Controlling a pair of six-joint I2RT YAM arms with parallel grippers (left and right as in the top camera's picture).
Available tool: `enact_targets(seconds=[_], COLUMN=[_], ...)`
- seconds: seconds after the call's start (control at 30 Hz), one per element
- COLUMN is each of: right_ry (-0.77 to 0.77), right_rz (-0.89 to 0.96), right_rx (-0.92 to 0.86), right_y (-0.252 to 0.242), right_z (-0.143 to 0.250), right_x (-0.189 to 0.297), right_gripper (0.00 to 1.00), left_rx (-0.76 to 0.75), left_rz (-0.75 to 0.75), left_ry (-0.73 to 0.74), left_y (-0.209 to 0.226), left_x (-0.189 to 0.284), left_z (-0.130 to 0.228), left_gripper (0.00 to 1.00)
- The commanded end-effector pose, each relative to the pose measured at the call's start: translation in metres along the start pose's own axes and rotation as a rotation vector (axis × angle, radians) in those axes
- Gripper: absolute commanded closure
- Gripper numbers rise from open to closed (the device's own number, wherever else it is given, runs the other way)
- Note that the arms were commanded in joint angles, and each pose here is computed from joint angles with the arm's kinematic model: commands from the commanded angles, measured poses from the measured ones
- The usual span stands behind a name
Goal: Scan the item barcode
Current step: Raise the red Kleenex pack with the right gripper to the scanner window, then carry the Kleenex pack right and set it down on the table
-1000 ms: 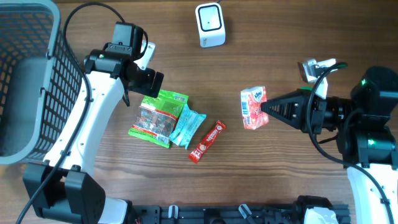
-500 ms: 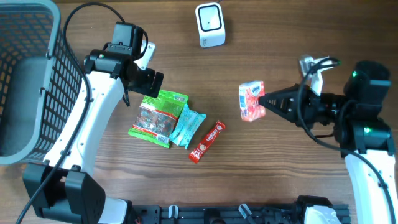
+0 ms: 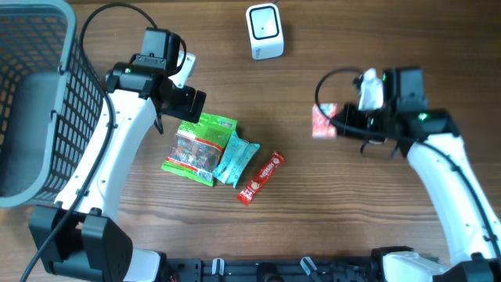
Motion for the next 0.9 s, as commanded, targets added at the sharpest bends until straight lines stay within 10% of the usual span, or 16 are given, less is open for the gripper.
enact_targets(seconds=[0.0,0.27,0.87], right_ry=[-0.122,-0.153,-0.177], right_rz=[0.167,0.387,0.688], right_rx=[0.03,0.178,0.484], right_y=[0.018,0.083,0.08], right_z=[-0.058,-0.165,-0.204], right_x=[0.05,0.073,-0.196], right_gripper=[0.96,0.96,0.96], left_rx=[-0.009,-0.009,-0.009], left_rz=[-0.007,-0.007,-0.007], left_ry=[-0.017,-0.017,-0.017], left_y=[0.0,0.0,0.0], left_x=[0.004,0.004,0.004], left_z=[-0.003,-0.003,-0.003], left_gripper=[0.0,0.0,0.0])
Point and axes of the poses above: each gripper's point midway between its finger pads, its own x axis back along the fingers, its own y axis along the line the jaws close on, z = x × y, the point moved 7 cm from there along x, back along the fingers, and after that the axes turned 12 degrees about x, right-handed, at the moved point
